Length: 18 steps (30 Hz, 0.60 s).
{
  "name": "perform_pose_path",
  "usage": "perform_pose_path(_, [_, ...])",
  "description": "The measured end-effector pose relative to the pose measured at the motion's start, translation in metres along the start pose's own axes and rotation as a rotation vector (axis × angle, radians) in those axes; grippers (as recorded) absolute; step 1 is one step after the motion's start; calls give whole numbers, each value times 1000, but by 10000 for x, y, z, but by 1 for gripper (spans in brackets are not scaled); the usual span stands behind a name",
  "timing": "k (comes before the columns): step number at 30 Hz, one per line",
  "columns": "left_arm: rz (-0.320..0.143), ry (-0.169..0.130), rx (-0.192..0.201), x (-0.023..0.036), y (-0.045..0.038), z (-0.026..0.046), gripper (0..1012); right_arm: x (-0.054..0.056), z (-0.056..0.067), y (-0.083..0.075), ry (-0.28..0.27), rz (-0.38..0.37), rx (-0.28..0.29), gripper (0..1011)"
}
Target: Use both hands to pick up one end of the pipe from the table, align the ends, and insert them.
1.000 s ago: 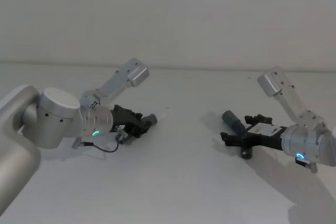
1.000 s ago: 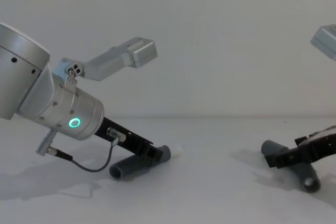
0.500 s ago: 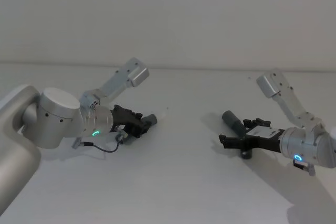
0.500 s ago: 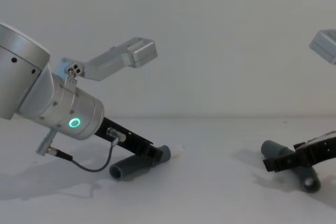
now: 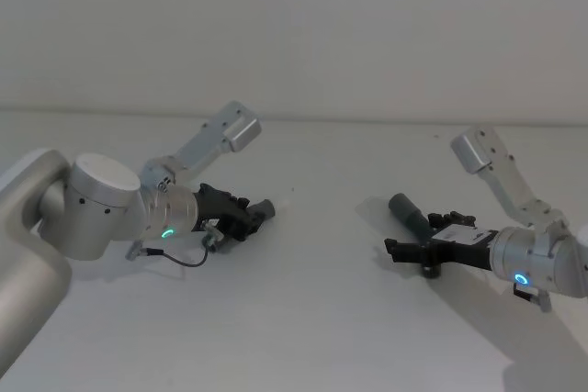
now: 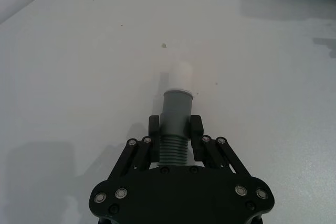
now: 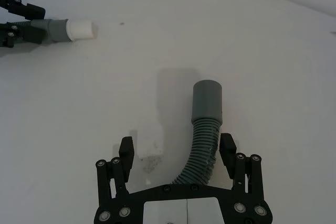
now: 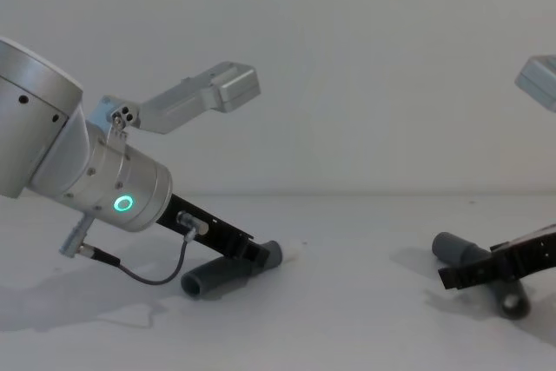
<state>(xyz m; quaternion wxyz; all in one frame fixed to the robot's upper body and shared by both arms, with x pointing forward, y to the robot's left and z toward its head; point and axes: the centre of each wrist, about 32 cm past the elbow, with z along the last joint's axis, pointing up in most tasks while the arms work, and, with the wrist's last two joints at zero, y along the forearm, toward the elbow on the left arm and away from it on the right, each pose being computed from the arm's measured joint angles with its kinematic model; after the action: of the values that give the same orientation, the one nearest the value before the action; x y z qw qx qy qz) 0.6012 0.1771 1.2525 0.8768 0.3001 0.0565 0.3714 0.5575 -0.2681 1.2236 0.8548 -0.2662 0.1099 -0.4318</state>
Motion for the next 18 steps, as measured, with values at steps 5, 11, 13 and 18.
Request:
perform_pose_path(5, [0, 0, 0, 0, 0, 0, 330, -1, -3, -2, 8, -1, -3, 1001])
perform_pose_path(11, [0, 0, 0, 0, 0, 0, 330, -1, -8, -4, 15, -1, -7, 1001])
perform_pose_path(13, [0, 0, 0, 0, 0, 0, 330, -2, -8, -5, 16, -1, -7, 1001])
perform_pose_path(18, [0, 0, 0, 1, 0, 0, 330, -1, -9, -6, 19, -2, -9, 1001])
